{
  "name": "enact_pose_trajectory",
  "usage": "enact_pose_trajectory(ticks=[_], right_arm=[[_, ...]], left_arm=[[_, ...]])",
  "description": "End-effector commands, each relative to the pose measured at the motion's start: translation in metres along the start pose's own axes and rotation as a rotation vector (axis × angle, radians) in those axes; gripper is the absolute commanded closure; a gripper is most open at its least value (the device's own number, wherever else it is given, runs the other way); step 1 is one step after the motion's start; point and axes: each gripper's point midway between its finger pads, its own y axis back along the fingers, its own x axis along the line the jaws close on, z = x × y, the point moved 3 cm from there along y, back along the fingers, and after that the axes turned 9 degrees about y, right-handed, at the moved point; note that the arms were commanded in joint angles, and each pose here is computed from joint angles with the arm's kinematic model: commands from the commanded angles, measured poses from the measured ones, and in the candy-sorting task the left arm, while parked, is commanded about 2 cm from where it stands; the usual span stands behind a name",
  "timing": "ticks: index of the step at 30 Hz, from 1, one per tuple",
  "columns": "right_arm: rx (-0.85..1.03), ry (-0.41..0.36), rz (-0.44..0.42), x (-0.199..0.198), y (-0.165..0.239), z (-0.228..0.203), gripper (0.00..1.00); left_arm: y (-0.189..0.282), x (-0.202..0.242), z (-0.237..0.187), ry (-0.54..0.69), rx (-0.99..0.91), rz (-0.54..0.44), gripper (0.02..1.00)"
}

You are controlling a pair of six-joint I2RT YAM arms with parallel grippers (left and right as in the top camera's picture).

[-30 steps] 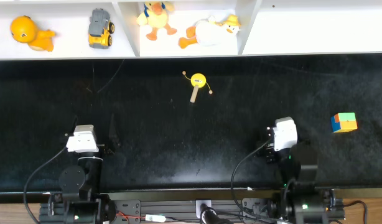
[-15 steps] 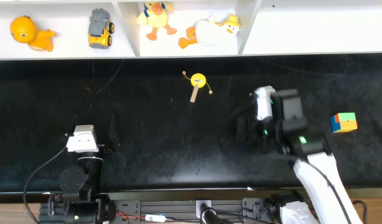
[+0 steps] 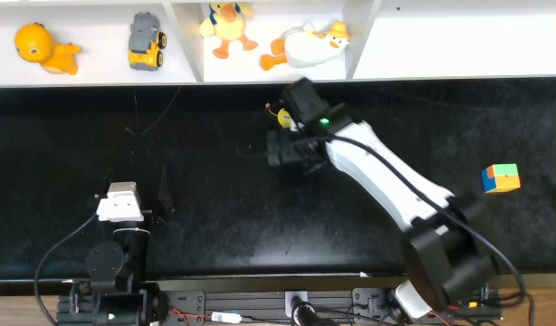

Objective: Store Toys

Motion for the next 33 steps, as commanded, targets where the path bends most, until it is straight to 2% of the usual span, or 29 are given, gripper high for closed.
enact_pose_trajectory(ticks=[1, 3, 6, 12, 14, 15, 18, 21, 22, 26, 29, 33], right_arm=[[-0.010, -0.057, -0.038, 0.008, -0.016, 0.019, 0.003], [-0.008, -0.133, -0.091, 0.006, -0.030, 0.024, 0.003], [-0.008, -0.183, -0.109, 0.009, -0.039, 0.028, 0.003], [-0.007, -0.188, -0.111, 0.010, -0.049, 0.032, 0.005], [-0.012, -0.189, -0.114, 0.010, -0.051, 0.033, 0.038], [-0.014, -0.192, -0.115, 0.009, -0.051, 0.033, 0.069], [-0.014, -0.200, -0.118, 0.009, -0.052, 0.033, 0.270], [-0.012, -0.202, -0.118, 0.009, -0.052, 0.032, 0.546], [-0.007, -0.202, -0.114, 0.009, -0.052, 0.032, 0.584], [0.021, -0.204, -0.100, 0.011, -0.053, 0.027, 0.853], [0.035, -0.210, -0.103, 0.009, -0.052, 0.024, 0.934], [0.067, -0.230, -0.114, 0.000, -0.047, 0.019, 0.952]], left_arm=[[0.000, 0.000, 0.000, 0.015, -0.005, -0.004, 0.020], [0.000, 0.000, 0.000, 0.015, -0.005, -0.004, 0.020], [0.000, 0.000, 0.000, 0.015, -0.005, -0.004, 0.023], [0.000, 0.000, 0.000, 0.015, -0.005, -0.004, 0.020], [0.000, 0.000, 0.000, 0.015, -0.005, -0.004, 0.020], [0.000, 0.000, 0.000, 0.015, -0.005, -0.004, 0.020], [0.000, 0.000, 0.000, 0.015, -0.005, -0.004, 0.020], [0.000, 0.000, 0.000, 0.015, -0.005, -0.004, 0.023], [0.000, 0.000, 0.000, 0.015, -0.005, -0.004, 0.023], [0.000, 0.000, 0.000, 0.015, -0.005, -0.004, 0.020], [0.000, 0.000, 0.000, 0.015, -0.005, -0.004, 0.023], [0.000, 0.000, 0.000, 0.015, -0.005, -0.004, 0.020]])
